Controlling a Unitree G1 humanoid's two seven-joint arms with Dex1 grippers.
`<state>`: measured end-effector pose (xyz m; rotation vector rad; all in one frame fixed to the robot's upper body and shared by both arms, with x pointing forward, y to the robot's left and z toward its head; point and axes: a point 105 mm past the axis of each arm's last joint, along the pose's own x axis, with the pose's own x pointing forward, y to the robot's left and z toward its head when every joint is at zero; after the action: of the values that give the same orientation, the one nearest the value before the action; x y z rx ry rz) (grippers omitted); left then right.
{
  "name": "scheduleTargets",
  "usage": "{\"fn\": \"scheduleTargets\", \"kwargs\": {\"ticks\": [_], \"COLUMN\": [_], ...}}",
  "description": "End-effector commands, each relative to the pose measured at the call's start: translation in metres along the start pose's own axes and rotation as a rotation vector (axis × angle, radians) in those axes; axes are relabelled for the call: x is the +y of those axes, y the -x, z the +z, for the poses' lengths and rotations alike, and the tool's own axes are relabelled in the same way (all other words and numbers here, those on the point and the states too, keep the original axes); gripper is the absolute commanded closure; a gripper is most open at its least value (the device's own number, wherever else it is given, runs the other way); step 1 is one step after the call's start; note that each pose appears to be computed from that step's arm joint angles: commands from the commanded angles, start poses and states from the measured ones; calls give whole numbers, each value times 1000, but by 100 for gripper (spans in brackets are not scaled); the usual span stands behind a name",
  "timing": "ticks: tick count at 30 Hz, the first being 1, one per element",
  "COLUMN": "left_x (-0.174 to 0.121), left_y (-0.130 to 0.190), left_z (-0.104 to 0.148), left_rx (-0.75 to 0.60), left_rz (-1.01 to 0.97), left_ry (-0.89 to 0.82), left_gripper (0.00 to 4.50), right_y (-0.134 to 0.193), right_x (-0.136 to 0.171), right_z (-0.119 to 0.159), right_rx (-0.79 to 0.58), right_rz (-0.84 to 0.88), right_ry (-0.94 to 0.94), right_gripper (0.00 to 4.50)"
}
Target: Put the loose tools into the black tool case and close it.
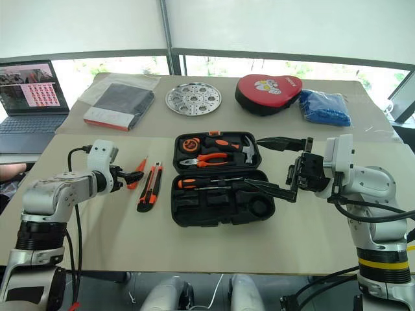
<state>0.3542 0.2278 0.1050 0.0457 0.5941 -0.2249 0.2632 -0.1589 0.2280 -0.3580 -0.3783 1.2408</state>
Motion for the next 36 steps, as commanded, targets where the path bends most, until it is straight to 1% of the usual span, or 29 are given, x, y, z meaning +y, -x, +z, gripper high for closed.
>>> {"fn": "scheduleTargets", "kwargs": {"ticks": [1, 3, 4, 6, 7, 11, 13, 14, 16, 18, 20, 21, 22, 23, 25, 26, 29, 33, 36], "left_x": [1, 6, 7, 7, 9, 21, 6, -12, -40, -77, -101, -116, -127, -139, -153, -159, -160, -163, -166], "left_y": [1, 5, 6, 11, 17, 44, 58, 66, 77, 83, 82, 75, 70, 59, 47, 43, 30, 22, 17], "left_z": [-21, -21, -21, -11, -7, 24, 36, 45, 54, 55, 50, 46, 44, 40, 38, 35, 25, 21, 19], "left_rx": [71, 64, 58, -9, -37, -244, -331, -358, -376, -343, -283, -241, -212, -158, -113, -87, -30, -7, 8], "left_rz": [-21, -15, -16, -48, -74, -176, -335, -461, -642, -817, -907, -931, -945, -933, -919, -926, -888, -849, -834], "left_ry": [8, 14, 16, -2, -42, -227, -358, -419, -508, -615, -712, -792, -848, -887, -901, -889, -952, -984, -973], "left_gripper": [214, 278, 324, 384, 401, 402, 402, 402, 402, 402, 402, 402, 402, 402, 402, 402, 402, 402, 402], "right_y": [6, 9, 10, 11, 11, 18, 23, 25, 30, 37, 44, 51, 56, 65, 76, 78, 75, 73, 71], "right_x": [-4, -3, -3, -1, 0, 1, 2, 3, 4, 9, 12, 14, 16, 20, 25, 26, 28, 30, 31], "right_z": [8, 6, 6, 5, 5, 8, 7, 7, 5, -4, -11, -17, -21, -29, -38, -39, -36, -32, -30], "right_rx": [-18, -13, -11, -3, 2, 24, 39, 54, 84, 166, 221, 266, 298, 355, 419, 423, 397, 379, 370], "right_rz": [-8, -9, -9, -9, -9, -25, -35, -44, -48, -23, -12, -14, -16, -7, -6, -11, -23, -34, -40], "right_ry": [38, 37, 38, 39, 41, 39, 33, 27, 11, -14, -41, -66, -83, -100, -122, -126, -126, -121, -119], "right_gripper": [0, 0, 0, 0, 0, 0, 0, 0, 0, 0, 0, 0, 0, 0, 0, 0, 0, 0, 0]}}
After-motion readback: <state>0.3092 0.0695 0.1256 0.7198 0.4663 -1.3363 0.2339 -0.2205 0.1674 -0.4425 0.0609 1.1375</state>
